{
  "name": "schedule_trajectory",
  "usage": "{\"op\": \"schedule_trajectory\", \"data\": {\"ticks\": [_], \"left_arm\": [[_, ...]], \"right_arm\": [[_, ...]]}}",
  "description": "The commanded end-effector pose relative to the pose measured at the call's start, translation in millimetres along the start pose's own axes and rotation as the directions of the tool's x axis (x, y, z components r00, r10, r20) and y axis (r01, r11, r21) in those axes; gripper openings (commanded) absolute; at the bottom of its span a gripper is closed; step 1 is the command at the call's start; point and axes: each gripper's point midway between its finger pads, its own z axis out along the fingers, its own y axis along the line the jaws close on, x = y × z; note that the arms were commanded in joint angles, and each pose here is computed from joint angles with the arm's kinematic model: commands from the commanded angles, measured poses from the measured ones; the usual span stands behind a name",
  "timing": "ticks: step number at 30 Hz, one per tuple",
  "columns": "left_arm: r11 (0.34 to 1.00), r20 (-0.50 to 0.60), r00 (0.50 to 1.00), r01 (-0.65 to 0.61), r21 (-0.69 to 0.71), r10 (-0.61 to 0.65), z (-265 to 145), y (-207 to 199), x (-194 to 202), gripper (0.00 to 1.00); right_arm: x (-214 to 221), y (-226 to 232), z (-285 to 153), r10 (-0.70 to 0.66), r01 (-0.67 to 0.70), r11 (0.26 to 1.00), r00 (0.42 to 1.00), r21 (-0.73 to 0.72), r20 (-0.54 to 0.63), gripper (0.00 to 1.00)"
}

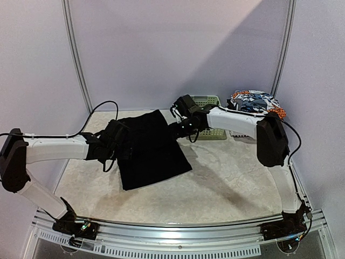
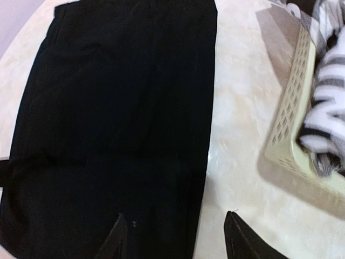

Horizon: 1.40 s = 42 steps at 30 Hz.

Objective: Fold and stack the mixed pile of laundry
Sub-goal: Fold the rectangle-folded T-shirt at the center of the board, then adjust the 2/3-rectangle-folded T-shirt at the center of the board.

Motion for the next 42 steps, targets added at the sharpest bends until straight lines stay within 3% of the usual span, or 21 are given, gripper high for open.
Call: {"op": "schedule_trajectory", "data": {"ticks": [1, 5, 9, 11, 14, 20, 42], "left_arm": [[0.972, -0.036, 0.991, -0.12, 0.203, 0.13, 1.4, -48.1, 15.3, 0.63], [0.938, -0.05, 0.983, -0.154, 0.31, 0.178, 7.7, -85.3, 22.1, 0.48], [0.914, -0.07, 0.976, -0.164, 0.37, 0.204, 17.9, -114.1, 28.5, 0.38], [0.911, -0.084, 0.975, -0.162, 0.381, 0.208, 24.5, -122.1, 31.5, 0.34], [0.912, -0.097, 0.972, -0.164, 0.377, 0.215, 35.1, -128.7, 34.1, 0.31], [0.921, -0.13, 0.962, -0.182, 0.345, 0.239, 56.0, -132.9, 44.5, 0.29], [0.948, -0.176, 0.941, -0.257, 0.187, 0.29, 91.8, -106.9, 41.7, 0.27]], "right_arm": [[7.7, 16.4, -40.2, 0.037, -0.034, 0.991, 0.999, -0.13, 0.023, 0.59], [37.3, 41.8, -58.0, 0.026, -0.022, 0.972, 1.0, -0.234, 0.015, 0.45], [62.9, 59.4, -65.5, 0.02, -0.019, 0.948, 1.0, -0.317, 0.002, 0.23], [72.7, 59.9, -62.2, 0.036, -0.038, 0.943, 0.999, -0.332, -0.014, 0.12], [88.0, 56.9, -50.1, 0.039, -0.053, 0.943, 0.998, -0.327, -0.05, 0.05], [112.5, 47.6, -26.8, 0.021, -0.049, 0.956, 0.995, -0.288, -0.098, 0.0], [177.7, 16.7, 4.0, -0.017, -0.027, 0.985, 0.969, -0.173, -0.247, 0.0]]}}
